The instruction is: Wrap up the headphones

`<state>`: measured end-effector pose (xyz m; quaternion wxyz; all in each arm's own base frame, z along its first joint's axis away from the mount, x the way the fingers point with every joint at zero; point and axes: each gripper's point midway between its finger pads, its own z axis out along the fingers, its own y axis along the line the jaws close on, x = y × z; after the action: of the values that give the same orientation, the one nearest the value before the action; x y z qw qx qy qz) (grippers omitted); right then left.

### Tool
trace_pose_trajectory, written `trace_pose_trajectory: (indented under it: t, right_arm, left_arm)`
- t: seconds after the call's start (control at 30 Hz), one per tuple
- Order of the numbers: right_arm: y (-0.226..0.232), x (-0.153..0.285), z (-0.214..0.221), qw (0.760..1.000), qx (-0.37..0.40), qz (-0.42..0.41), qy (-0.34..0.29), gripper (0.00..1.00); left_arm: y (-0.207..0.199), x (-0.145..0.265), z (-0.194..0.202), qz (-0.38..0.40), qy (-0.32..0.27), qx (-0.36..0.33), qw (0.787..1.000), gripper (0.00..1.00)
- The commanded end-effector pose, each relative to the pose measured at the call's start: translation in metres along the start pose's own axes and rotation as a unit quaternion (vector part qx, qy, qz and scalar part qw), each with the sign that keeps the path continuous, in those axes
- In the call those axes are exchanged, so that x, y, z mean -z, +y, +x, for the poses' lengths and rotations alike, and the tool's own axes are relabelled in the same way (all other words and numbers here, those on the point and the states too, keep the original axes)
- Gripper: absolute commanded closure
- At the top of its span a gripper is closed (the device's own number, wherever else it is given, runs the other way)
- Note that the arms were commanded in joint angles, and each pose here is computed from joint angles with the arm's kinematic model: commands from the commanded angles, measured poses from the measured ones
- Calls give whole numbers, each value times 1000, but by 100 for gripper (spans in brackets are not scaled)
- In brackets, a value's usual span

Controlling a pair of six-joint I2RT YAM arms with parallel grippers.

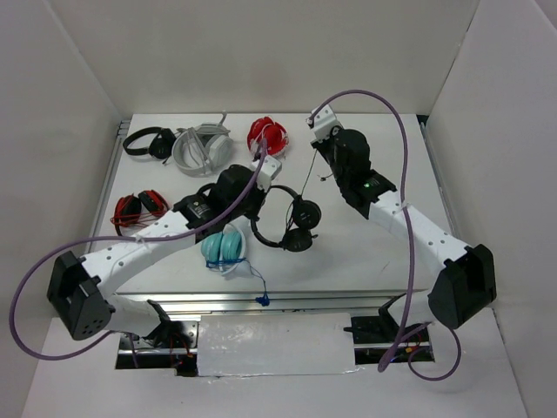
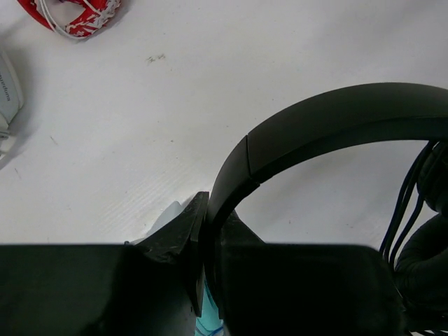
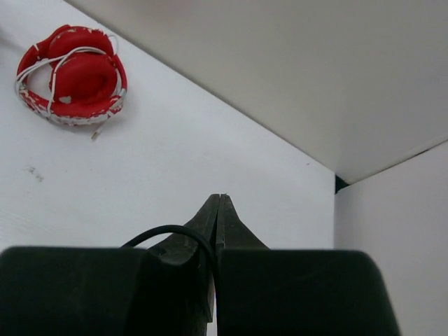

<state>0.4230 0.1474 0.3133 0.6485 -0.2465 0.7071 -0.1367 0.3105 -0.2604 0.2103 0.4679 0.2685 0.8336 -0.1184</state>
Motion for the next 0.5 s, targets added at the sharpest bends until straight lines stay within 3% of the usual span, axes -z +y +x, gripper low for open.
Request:
trace_pose_trajectory:
  t: [0.0, 0.03, 0.13, 0.3, 0.47]
  right_arm:
    - [7, -5, -2, 998, -54, -31, -16, 99]
    - [17, -4, 11, 997, -64, -45, -8, 96]
    - [45, -1, 22, 989, -94, -113, -20, 72]
    - [93, 7, 35, 970, -107, -216, -14, 65]
    - [127, 11, 34, 950, -141, -275, -33, 62]
  left_arm:
    - [-12, 20, -34, 34, -71, 14, 997, 100]
    - [-13, 24, -36, 38, -76, 14, 996, 100]
    - [-24, 42, -55, 79, -108, 7, 991, 100]
    - [-30, 63, -100, 104, -166, 18, 981, 100]
    - [-29, 73, -130, 107, -178, 27, 978, 100]
